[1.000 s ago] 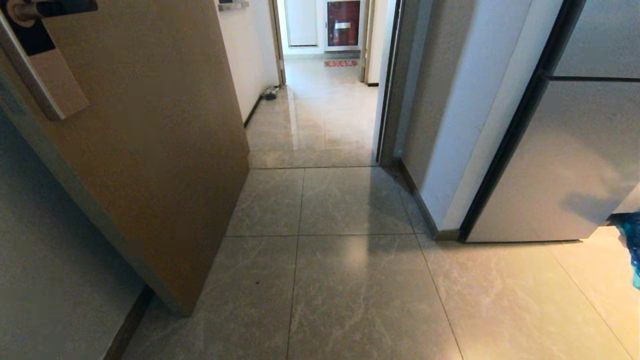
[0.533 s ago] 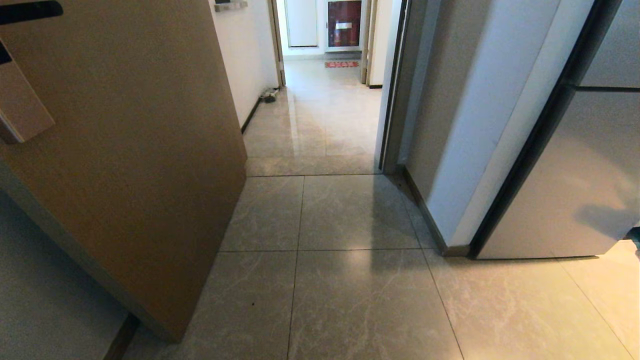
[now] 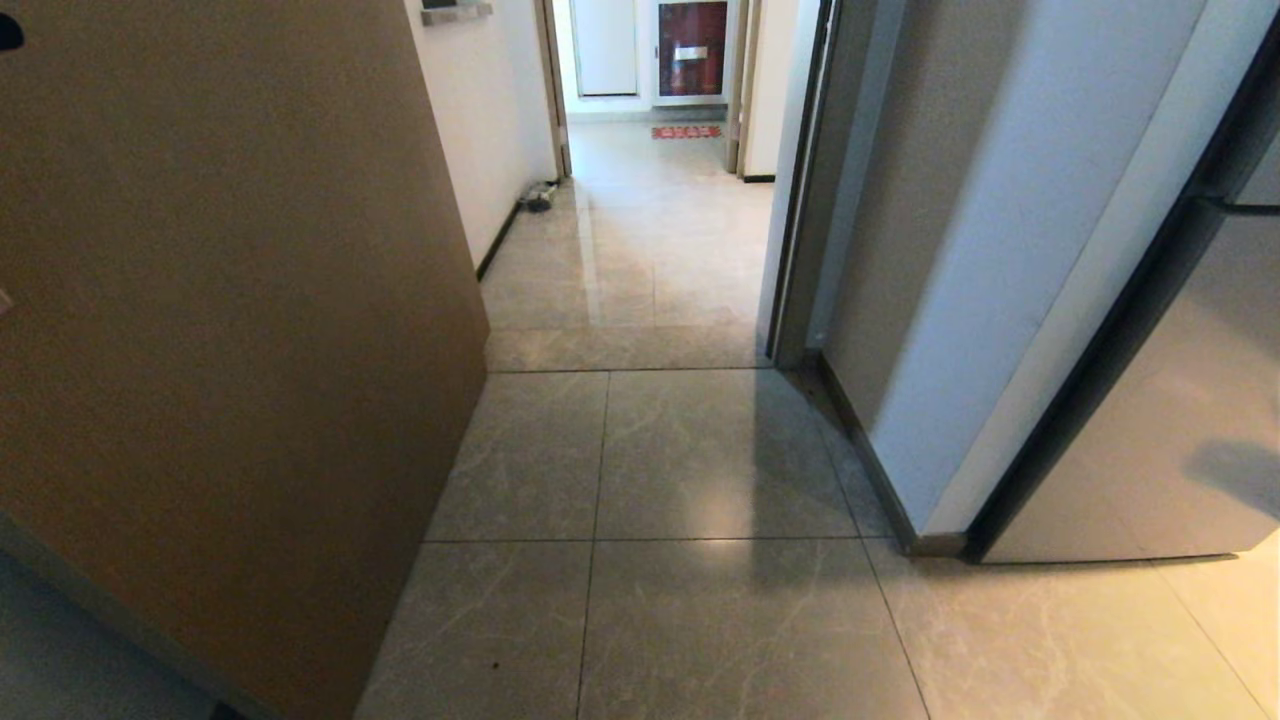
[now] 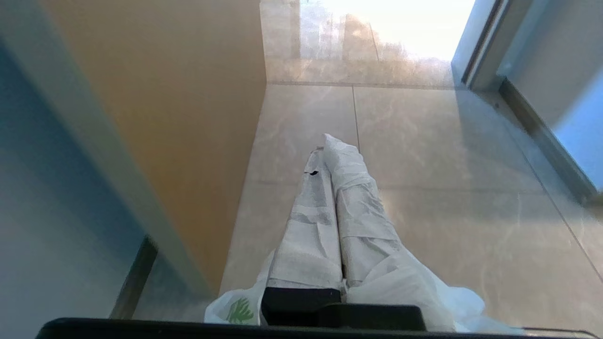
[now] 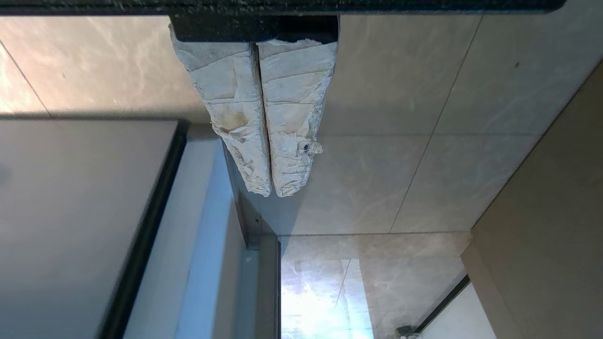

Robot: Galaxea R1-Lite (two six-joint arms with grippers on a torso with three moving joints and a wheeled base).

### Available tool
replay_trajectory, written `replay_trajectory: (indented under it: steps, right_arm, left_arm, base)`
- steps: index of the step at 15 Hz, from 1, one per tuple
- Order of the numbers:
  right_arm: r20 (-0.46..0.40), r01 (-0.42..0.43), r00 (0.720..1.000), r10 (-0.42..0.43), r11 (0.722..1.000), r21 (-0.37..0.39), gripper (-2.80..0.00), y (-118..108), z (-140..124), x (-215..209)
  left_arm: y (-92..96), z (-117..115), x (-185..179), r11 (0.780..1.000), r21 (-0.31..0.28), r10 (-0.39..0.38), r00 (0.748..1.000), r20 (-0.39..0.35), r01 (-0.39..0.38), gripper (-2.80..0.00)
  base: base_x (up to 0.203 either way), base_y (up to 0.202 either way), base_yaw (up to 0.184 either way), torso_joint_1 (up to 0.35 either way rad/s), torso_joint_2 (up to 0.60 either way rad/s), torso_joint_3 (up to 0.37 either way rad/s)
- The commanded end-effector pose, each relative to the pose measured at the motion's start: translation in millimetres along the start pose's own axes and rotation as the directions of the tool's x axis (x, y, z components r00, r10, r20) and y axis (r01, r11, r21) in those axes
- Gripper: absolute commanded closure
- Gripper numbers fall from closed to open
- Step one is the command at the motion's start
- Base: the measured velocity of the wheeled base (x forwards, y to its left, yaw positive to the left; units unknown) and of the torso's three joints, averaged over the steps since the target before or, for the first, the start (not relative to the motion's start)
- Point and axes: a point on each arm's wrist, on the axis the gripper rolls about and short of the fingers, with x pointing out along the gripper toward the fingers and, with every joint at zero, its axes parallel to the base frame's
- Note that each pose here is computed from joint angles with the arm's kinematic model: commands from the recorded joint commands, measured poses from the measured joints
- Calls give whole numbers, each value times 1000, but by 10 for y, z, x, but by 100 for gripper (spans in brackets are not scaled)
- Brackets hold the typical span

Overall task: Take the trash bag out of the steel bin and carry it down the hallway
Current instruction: Put the trash bag at the door

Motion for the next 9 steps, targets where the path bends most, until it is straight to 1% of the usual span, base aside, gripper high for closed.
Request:
replay_trajectory:
  steps: [1, 9]
  right_arm:
    - [-37, -1, 999, 1, 1000, 0, 0, 1, -108, 20]
    - [-35, -1, 999, 1, 1000, 0, 0, 1, -104, 20]
  left_arm:
    - [0, 0, 1, 1000, -1, 1, 1000, -2, -1, 0]
    - [0, 0, 1, 1000, -3, 1, 1000, -2, -1, 0]
  base:
    - [193, 0, 2, 2, 2, 2]
    - [192, 0, 0, 2, 1, 3]
